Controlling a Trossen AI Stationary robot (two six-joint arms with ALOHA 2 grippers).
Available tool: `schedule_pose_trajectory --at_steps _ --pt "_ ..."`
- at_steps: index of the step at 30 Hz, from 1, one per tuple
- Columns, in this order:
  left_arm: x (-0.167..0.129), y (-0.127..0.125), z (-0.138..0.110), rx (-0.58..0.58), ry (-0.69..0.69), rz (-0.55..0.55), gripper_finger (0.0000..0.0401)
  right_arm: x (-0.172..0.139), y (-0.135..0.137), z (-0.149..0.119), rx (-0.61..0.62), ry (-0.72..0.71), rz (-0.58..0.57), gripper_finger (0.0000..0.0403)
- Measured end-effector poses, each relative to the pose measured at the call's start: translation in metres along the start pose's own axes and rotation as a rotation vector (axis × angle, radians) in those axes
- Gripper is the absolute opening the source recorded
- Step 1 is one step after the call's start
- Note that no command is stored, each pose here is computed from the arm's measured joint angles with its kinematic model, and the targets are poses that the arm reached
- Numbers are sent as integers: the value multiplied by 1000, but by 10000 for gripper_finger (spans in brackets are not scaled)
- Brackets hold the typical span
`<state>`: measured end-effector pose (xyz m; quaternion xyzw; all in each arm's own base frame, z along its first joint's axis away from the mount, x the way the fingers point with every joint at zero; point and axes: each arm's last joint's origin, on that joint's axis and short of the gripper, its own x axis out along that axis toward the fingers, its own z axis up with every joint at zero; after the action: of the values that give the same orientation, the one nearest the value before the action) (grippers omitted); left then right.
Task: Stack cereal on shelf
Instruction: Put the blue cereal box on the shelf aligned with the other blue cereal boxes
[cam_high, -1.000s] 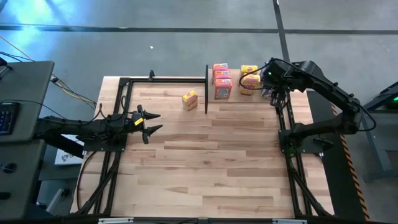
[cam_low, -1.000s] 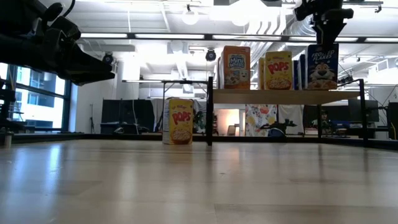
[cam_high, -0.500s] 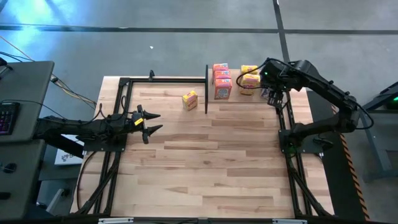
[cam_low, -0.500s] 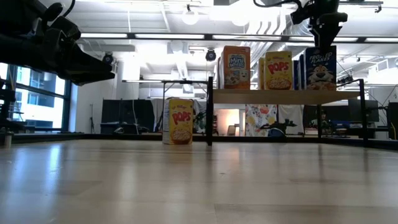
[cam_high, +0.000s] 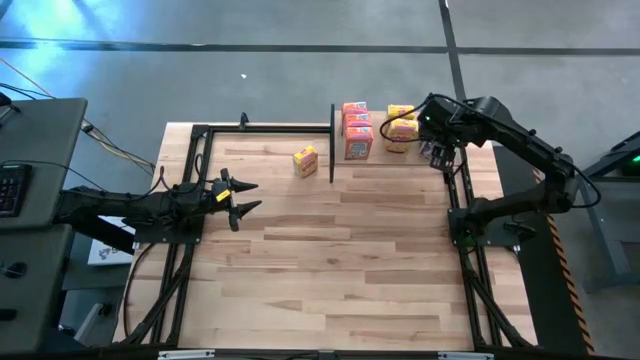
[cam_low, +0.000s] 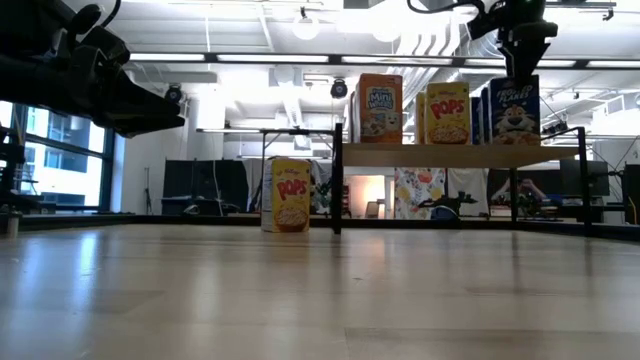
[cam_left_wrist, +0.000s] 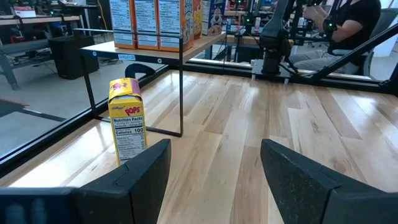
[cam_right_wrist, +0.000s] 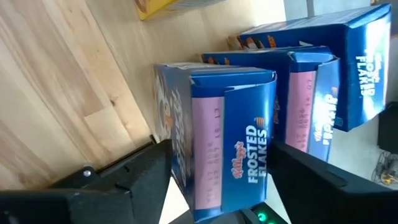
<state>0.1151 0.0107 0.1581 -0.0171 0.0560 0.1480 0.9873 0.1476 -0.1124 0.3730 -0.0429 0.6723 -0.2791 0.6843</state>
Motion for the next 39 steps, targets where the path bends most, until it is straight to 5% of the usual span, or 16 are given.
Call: schedule_pose_trajectory --at_steps 22,39 --pt "0 0 0 0 0 0 239 -19 -2 -26 67 -85 -43 271" --pt "0 0 0 0 0 0 239 -67 3 -17 381 -394 191 271"
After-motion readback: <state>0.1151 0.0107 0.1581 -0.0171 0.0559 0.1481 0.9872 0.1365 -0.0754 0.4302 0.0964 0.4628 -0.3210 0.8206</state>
